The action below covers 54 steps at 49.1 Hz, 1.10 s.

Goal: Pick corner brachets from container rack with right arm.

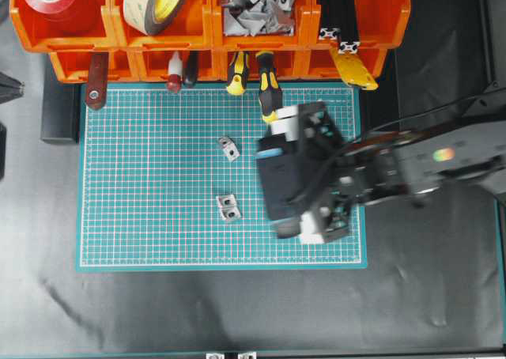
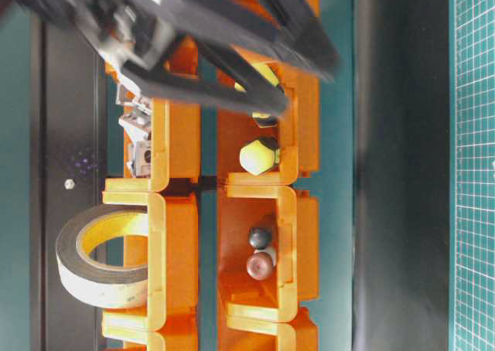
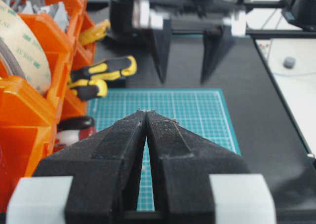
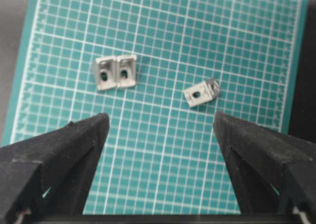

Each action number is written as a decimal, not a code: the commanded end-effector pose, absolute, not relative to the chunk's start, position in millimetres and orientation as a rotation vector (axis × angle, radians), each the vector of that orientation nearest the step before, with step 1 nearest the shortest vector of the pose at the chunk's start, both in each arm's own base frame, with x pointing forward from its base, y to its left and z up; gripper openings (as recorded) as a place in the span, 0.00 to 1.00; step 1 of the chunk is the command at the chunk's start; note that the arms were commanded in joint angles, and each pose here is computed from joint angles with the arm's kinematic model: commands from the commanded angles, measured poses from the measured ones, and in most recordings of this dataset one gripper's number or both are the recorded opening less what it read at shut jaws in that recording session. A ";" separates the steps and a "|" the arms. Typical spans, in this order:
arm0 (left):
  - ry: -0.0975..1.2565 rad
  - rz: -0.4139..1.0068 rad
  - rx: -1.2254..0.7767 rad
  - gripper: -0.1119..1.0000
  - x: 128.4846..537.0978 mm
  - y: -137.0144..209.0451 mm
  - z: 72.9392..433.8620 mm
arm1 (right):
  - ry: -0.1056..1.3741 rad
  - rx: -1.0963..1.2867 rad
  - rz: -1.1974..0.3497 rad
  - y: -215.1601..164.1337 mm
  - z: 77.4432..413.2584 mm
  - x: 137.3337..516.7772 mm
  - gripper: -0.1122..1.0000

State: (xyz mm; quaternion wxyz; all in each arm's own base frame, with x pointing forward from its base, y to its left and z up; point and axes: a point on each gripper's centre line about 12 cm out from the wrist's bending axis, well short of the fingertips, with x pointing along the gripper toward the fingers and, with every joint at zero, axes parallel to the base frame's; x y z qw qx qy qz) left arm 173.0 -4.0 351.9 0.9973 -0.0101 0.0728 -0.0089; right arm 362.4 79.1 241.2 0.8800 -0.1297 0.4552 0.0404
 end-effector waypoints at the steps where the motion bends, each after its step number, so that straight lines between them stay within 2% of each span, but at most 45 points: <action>1: 0.121 -0.021 -0.019 0.17 173.7 -4.5 362.5 | 0.851 -0.264 0.118 82.7 265.5 342.2 0.84; 11: 0.123 -0.021 -0.022 0.17 172.5 -4.4 363.1 | 0.756 -0.251 0.179 88.4 275.5 303.3 0.84; 21: 0.186 -0.017 -0.032 0.17 174.0 -4.3 353.4 | 0.699 -0.240 0.202 83.6 281.0 273.7 0.83; 29: 0.224 -0.012 -0.057 0.17 173.5 -4.1 348.4 | 0.671 -0.231 0.199 78.4 287.9 260.8 0.83; 54: 0.183 -0.027 -0.046 0.17 163.9 -5.9 348.1 | 0.634 -0.156 0.171 66.9 294.0 235.1 0.83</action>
